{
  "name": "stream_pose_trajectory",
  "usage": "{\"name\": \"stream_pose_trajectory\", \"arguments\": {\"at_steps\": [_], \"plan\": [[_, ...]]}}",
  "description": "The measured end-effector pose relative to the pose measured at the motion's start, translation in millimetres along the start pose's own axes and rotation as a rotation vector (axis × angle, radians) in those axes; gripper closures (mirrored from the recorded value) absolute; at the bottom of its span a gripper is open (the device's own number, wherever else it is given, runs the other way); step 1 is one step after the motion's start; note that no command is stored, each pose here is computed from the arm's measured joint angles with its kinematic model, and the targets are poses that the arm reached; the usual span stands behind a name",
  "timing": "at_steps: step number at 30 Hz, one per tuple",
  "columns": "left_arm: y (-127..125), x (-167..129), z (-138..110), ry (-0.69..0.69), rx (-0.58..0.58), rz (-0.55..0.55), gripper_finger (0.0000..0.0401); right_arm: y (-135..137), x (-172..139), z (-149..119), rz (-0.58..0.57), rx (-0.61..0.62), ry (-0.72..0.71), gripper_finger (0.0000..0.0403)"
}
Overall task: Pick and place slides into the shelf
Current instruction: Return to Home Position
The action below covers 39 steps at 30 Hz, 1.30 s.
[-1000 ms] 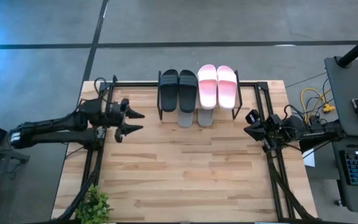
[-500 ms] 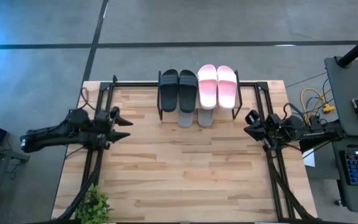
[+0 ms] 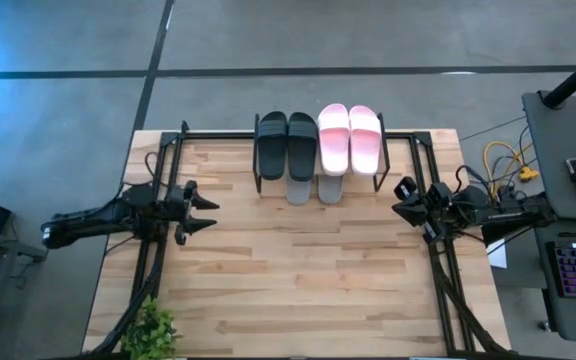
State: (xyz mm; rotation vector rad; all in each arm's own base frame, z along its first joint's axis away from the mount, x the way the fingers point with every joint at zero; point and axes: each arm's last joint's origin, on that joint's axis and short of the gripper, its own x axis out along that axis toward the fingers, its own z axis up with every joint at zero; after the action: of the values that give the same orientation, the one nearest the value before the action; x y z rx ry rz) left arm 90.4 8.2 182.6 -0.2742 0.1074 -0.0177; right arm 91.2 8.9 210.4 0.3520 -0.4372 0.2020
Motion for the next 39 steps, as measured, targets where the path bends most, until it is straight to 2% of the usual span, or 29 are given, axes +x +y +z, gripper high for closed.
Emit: {"name": "stream_pose_trajectory", "arguments": {"at_steps": [7,16,18,22,25,28,32,39], "plan": [[4,6,-10,-0.027,0.01,0.007,0.0178,0,0,-1,-0.004,-0.009,0.012,0.039],[8,9,-13,-0.012,0.034,0.105,0.0178,-1,1,-1,-0.006,-0.015,0.015,0.039],[8,9,-13,-0.018,0.035,0.107,0.0178,-1,0,-1,-0.006,-0.058,0.014,0.039],[8,8,-12,-0.037,0.036,0.109,0.0178,-2,0,-3,-0.037,-0.27,0.028,0.039],[8,8,-12,-0.043,0.032,0.112,0.0178,-4,0,-8,-0.063,-0.329,0.082,0.039],[9,8,-13,-0.043,0.031,0.114,0.0178,-7,-1,-16,-0.06,-0.289,0.176,0.039],[9,8,-13,-0.046,0.03,0.129,0.0178,-6,-2,-22,0.003,-0.23,0.247,0.039],[12,9,-14,-0.048,0.029,0.203,0.0178,-7,-4,-29,0.027,-0.229,0.325,0.039]]}}
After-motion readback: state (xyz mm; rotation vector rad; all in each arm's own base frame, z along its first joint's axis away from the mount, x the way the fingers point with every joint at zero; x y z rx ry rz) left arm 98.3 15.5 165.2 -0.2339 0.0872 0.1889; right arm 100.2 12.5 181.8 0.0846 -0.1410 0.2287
